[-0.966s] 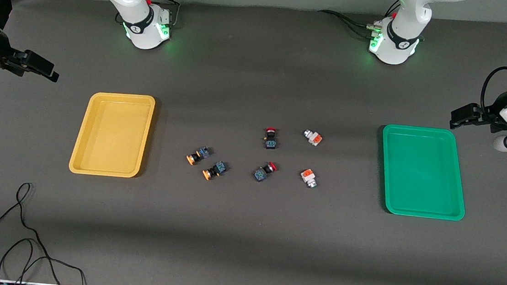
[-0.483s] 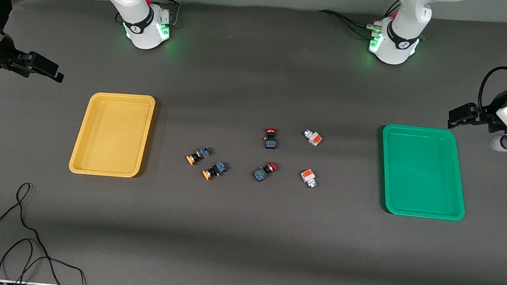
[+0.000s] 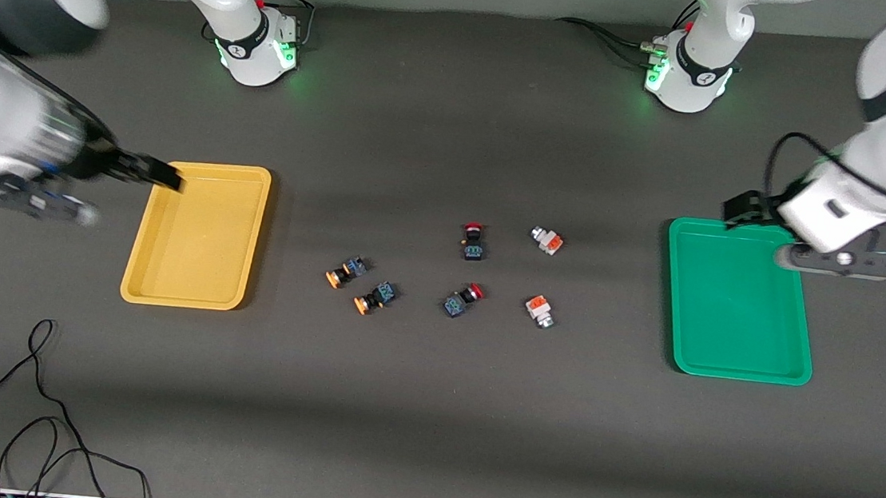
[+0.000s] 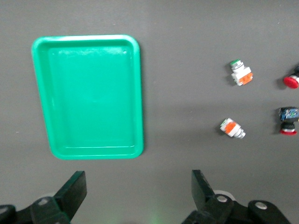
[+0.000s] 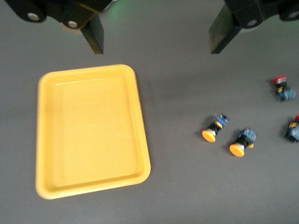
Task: Place green and yellow buttons in trays
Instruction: 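Reach the right gripper to a yellow button while the left gripper reaches a green button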
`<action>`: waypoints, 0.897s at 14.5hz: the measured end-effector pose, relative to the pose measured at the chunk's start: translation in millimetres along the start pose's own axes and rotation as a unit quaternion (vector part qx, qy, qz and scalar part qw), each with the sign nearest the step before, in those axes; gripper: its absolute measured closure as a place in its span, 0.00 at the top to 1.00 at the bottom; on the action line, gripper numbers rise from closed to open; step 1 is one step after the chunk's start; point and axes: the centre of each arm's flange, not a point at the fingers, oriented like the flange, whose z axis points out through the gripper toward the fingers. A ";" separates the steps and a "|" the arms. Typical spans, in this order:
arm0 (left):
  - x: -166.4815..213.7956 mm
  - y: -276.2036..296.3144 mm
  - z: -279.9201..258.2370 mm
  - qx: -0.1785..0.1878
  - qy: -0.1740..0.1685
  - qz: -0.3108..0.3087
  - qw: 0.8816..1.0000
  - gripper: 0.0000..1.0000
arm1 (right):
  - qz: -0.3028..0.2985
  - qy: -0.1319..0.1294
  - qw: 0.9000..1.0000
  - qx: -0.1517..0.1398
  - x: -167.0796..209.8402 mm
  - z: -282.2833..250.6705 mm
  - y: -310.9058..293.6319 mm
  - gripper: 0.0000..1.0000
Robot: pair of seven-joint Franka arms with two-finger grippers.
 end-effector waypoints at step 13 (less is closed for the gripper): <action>-47.4 214.6 92.0 -0.005 0.000 -0.226 0.974 1.00 | 0.227 0.014 0.973 0.031 53.7 254.7 -148.9 1.00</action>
